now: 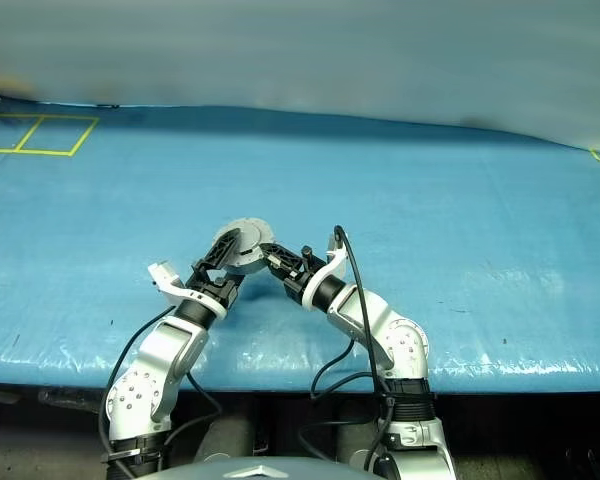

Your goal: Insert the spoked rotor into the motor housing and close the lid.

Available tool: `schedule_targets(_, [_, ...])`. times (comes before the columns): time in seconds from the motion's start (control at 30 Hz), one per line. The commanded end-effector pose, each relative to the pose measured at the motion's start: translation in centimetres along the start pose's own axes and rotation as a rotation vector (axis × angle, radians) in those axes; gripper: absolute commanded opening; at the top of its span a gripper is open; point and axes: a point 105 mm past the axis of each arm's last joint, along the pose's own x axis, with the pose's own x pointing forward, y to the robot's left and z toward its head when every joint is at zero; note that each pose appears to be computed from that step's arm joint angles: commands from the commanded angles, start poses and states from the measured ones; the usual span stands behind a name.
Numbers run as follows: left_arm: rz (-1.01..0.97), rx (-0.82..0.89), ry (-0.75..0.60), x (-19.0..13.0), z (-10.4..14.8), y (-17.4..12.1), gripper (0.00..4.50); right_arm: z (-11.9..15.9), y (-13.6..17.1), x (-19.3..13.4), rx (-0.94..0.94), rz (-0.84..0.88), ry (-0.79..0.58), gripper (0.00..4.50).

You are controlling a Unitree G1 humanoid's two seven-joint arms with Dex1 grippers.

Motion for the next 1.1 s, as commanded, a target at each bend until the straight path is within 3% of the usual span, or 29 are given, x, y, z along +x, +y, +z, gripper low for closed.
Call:
schedule_targets(0.03, [-0.059, -0.063, -0.017, 0.2, -1.0, -1.2, 4.50, -1.0, 3.2, 0.1, 0.015, 0.155, 0.017, 1.22])
schedule_targets(0.3, [-0.103, -0.117, 0.021, 0.8, -1.6, -2.1, 4.50, -2.1, 3.1, 0.4, 0.025, 0.158, 0.057, 1.22])
schedule_targets(0.4, [-0.117, -0.129, 0.033, 1.0, -1.9, -2.4, 3.93, -2.4, 3.0, 0.4, 0.027, 0.156, 0.061, 1.22])
schedule_targets(0.57, [-0.142, -0.148, 0.038, 0.9, -1.9, -3.1, 2.36, -2.3, 2.8, 0.3, 0.022, 0.152, 0.055, 1.22])
schedule_targets(0.9, [-0.101, -0.111, -0.028, 0.8, -0.3, -3.4, 2.37, -0.7, 2.3, -0.4, -0.193, 0.117, -0.022, 1.22])
schedule_targets(0.93, [-0.093, -0.098, -0.046, 0.9, 0.3, -3.3, 2.37, -0.3, 2.3, -0.8, -0.204, 0.113, -0.039, 1.93])
schedule_targets(1.1, [-0.068, -0.009, -0.110, 1.8, 3.0, -3.0, 2.37, 1.2, 2.2, -2.8, -0.374, 0.075, -0.091, 3.54])
